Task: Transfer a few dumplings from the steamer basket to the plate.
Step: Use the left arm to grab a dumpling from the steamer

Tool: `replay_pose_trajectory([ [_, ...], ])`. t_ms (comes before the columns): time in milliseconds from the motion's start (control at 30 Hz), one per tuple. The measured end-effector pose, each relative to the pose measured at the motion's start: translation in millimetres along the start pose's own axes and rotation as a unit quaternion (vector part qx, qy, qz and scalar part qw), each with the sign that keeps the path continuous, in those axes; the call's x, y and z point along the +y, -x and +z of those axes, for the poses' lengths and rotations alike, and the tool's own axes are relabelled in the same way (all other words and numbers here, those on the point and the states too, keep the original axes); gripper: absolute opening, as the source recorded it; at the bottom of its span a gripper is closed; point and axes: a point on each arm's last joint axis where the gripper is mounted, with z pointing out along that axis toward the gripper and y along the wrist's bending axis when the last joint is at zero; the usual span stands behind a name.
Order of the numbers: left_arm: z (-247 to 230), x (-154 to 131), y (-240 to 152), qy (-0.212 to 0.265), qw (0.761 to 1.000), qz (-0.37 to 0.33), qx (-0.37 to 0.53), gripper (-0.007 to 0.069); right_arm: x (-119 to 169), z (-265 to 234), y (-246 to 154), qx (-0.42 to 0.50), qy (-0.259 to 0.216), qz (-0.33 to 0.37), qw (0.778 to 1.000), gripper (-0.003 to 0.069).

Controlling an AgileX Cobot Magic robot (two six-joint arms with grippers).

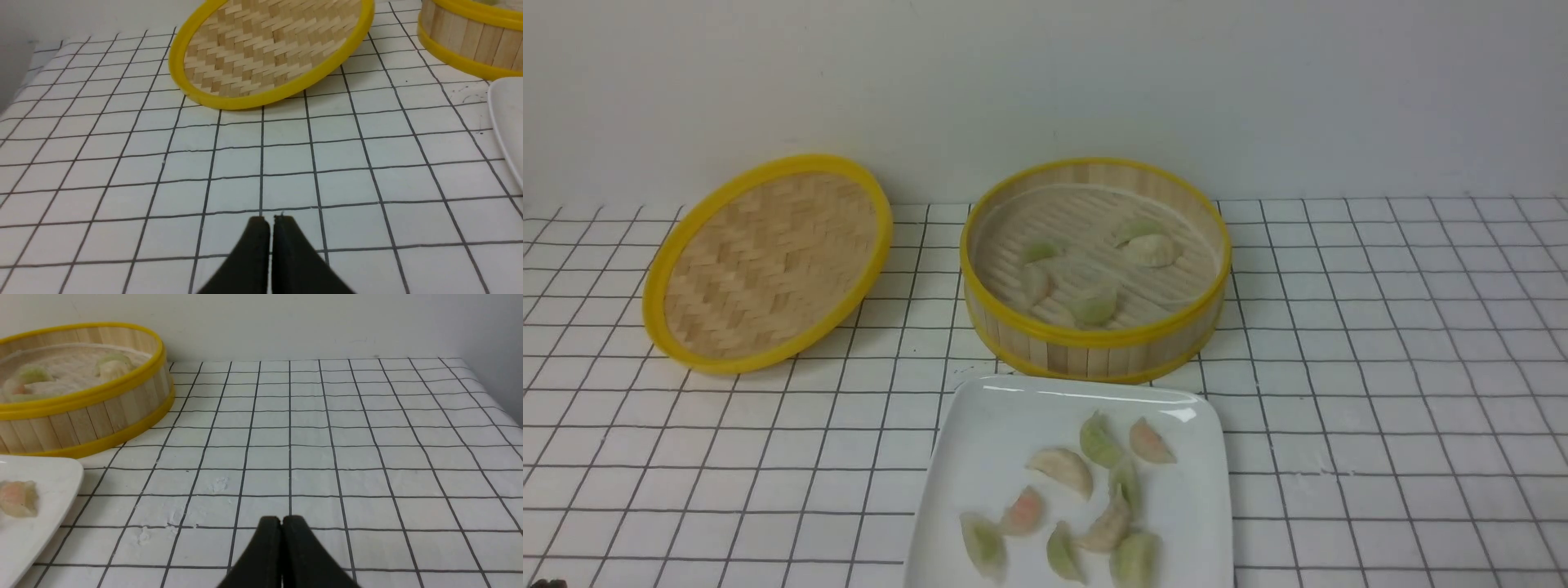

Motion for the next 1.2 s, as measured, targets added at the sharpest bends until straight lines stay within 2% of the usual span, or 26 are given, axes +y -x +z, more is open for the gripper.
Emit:
replay_pose_trajectory([
  [167, 0, 1, 1, 0.008, 1.000, 0.026, -0.005, -0.0006, 0, 0, 0, 0.000, 0.000, 0.000, 1.000, -0.0010],
  [233, 0, 1, 6, 0.007, 0.999, 0.028, -0.037, -0.0006, 0, 0, 1, -0.005, 0.002, 0.007, 1.000, -0.0010],
  [267, 0, 0, 11, 0.003, 0.998, 0.013, -0.066, -0.0006, 1, 0, 2, -0.015, 0.007, 0.025, 1.000, -0.0010],
  [300, -2, -1, 19, -0.008, 0.994, -0.026, -0.109, -0.0006, 3, 1, 4, -0.036, 0.019, 0.077, 0.996, -0.0010],
  [333, -2, -1, 22, -0.011, 0.992, -0.035, -0.124, -0.0006, 3, 1, 5, -0.039, 0.019, 0.081, 0.996, -0.0010],
  [400, -7, -2, 34, -0.033, 0.974, -0.107, -0.195, -0.0006, 4, -1, 14, -0.085, 0.043, 0.203, 0.975, -0.0010],
  [433, -10, -2, 42, -0.045, 0.960, -0.140, -0.236, -0.0006, 4, -2, 19, -0.109, 0.057, 0.283, 0.951, -0.0010],
  [533, -17, -1, 52, -0.064, 0.935, -0.176, -0.300, -0.0006, 1, -4, 27, -0.149, 0.074, 0.401, 0.901, -0.0010],
  [567, -19, -1, 55, -0.070, 0.927, -0.183, -0.320, -0.0006, 0, -5, 29, -0.160, 0.077, 0.429, 0.886, -0.0010],
  [633, -24, -1, 61, -0.077, 0.912, -0.187, -0.358, -0.0006, -2, -5, 31, -0.171, 0.078, 0.450, 0.873, -0.0010],
  [733, -30, 0, 67, -0.085, 0.893, -0.187, -0.401, -0.0006, -2, -5, 31, -0.173, 0.079, 0.463, 0.866, -0.0010],
  [867, -36, 0, 72, -0.092, 0.876, -0.185, -0.435, -0.0006, -3, -6, 33, -0.184, 0.078, 0.462, 0.864, -0.0010],
  [967, -37, 0, 73, -0.094, 0.871, -0.185, -0.446, -0.0006, -1, -9, 40, -0.184, 0.083, 0.440, 0.875, -0.0010],
  [1000, -38, 0, 73, -0.094, 0.869, -0.185, -0.448, -0.0006, 2, -14, 51, -0.178, 0.092, 0.419, 0.886, -0.0010],
  [1033, -38, 0, 73, -0.094, 0.869, -0.185, -0.449, -0.0006, 3, -16, 56, -0.182, 0.095, 0.413, 0.887, -0.0010],
  [1200, -39, 1, 74, -0.094, 0.865, -0.188, -0.455, -0.0006, 14, -27, 126, -0.149, 0.101, 0.294, 0.939, -0.0010],
])
